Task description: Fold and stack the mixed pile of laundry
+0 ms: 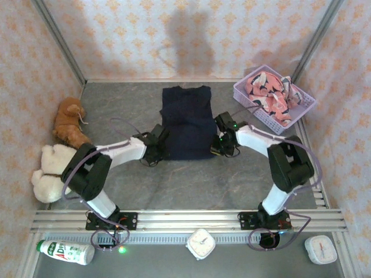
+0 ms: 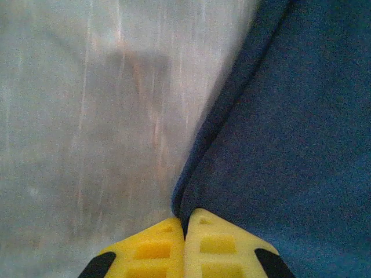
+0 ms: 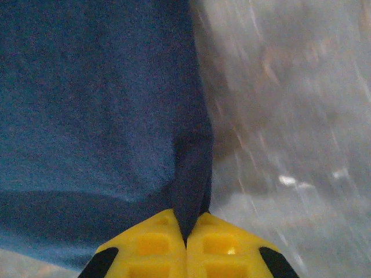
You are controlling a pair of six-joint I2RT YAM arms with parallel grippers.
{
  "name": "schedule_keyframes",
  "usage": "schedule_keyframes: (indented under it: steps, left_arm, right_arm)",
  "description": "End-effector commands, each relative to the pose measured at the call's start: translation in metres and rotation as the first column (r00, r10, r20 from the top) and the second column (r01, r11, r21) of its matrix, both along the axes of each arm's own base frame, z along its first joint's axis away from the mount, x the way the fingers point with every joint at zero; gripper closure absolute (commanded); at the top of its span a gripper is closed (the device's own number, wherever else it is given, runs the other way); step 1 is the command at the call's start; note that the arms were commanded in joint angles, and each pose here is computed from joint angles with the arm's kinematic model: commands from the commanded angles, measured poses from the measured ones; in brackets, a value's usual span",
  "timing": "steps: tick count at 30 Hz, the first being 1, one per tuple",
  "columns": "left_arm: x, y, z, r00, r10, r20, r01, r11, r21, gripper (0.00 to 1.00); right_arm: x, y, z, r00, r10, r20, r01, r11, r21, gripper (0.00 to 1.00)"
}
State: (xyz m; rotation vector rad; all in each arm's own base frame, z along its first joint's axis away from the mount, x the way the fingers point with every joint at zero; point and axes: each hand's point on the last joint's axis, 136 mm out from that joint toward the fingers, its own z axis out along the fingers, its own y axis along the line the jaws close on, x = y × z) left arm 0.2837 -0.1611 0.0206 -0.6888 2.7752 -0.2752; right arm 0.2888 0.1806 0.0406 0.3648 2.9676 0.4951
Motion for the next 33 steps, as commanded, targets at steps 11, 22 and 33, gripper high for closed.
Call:
schedule_keyframes:
  steps: [11, 22, 33]
  left_arm:
    - [-0.075, 0.018, 0.052, 0.991, 0.112, 0.079, -0.114, 0.993, 0.027, 1.0]
    - [-0.024, 0.016, 0.147, 0.945, 0.113, 0.308, -0.137, 0.989, 0.057, 1.0]
    - [0.069, 0.032, 0.188, 0.918, 0.147, 0.368, -0.167, 0.986, 0.023, 1.0]
  right_arm:
    - [-0.075, -0.021, 0.043, 0.998, -0.009, -0.061, 0.012, 0.998, 0.055, 1.0]
    - [-0.016, -0.004, 0.124, 0.993, -0.061, 0.096, 0.049, 0.992, 0.119, 1.0]
    - [0.083, 0.008, 0.153, 0.97, -0.179, 0.166, 0.147, 0.971, 0.19, 1.0]
